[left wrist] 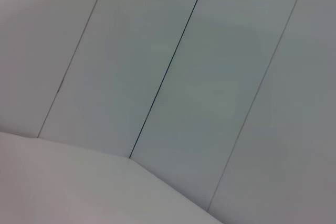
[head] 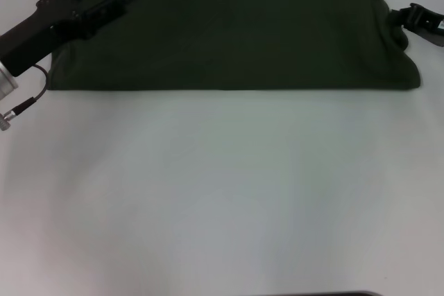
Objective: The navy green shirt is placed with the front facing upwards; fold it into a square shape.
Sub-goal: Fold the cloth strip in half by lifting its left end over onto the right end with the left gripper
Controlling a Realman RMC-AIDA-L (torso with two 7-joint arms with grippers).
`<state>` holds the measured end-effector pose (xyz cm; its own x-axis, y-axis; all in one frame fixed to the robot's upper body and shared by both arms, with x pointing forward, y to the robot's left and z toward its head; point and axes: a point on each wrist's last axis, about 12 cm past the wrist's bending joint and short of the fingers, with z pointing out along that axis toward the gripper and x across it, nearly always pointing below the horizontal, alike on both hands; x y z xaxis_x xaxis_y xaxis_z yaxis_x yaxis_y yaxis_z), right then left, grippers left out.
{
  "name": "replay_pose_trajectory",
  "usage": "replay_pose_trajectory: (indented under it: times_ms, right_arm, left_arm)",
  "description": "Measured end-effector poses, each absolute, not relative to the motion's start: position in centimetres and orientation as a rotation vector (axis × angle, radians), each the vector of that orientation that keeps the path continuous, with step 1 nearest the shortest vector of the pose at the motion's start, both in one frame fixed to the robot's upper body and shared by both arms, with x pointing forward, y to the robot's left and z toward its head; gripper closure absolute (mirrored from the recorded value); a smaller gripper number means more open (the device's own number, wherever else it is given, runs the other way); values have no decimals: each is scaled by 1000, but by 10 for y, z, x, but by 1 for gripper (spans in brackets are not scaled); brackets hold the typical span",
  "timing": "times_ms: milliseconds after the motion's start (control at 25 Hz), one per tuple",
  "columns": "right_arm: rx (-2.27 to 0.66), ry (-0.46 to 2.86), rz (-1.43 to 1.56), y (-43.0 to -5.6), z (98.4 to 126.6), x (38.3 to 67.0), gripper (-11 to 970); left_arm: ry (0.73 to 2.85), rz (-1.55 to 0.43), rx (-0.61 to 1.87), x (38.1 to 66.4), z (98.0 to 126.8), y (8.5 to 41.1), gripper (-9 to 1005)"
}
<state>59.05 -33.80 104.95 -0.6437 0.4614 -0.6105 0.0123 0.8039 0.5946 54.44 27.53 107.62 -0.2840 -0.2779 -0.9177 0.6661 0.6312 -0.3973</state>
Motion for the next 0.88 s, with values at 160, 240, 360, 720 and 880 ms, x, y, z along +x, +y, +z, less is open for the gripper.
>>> replay_pose_trajectory:
  times_ms: [160,240,360,720,880]
  right_arm:
    - [386,2145,718,-348,1049,584,959]
    - [400,2136,721,-352,1049,581,958]
    - [409,2136,723,-355,1047,579,956]
    - [440,2125,726,-357,1045,575,952]
    - [458,2111,726,-361,1046,574,951]
  left_arm:
    - [1614,-948,329,544,1076,275,76]
    - [1613,-949,329,544,1076,275,76]
    - [1613,-948,329,544,1076,275,76]
    - [1613,-950,330,544,1075,274,75]
    - [1612,-950,332,544,1075,274,75]
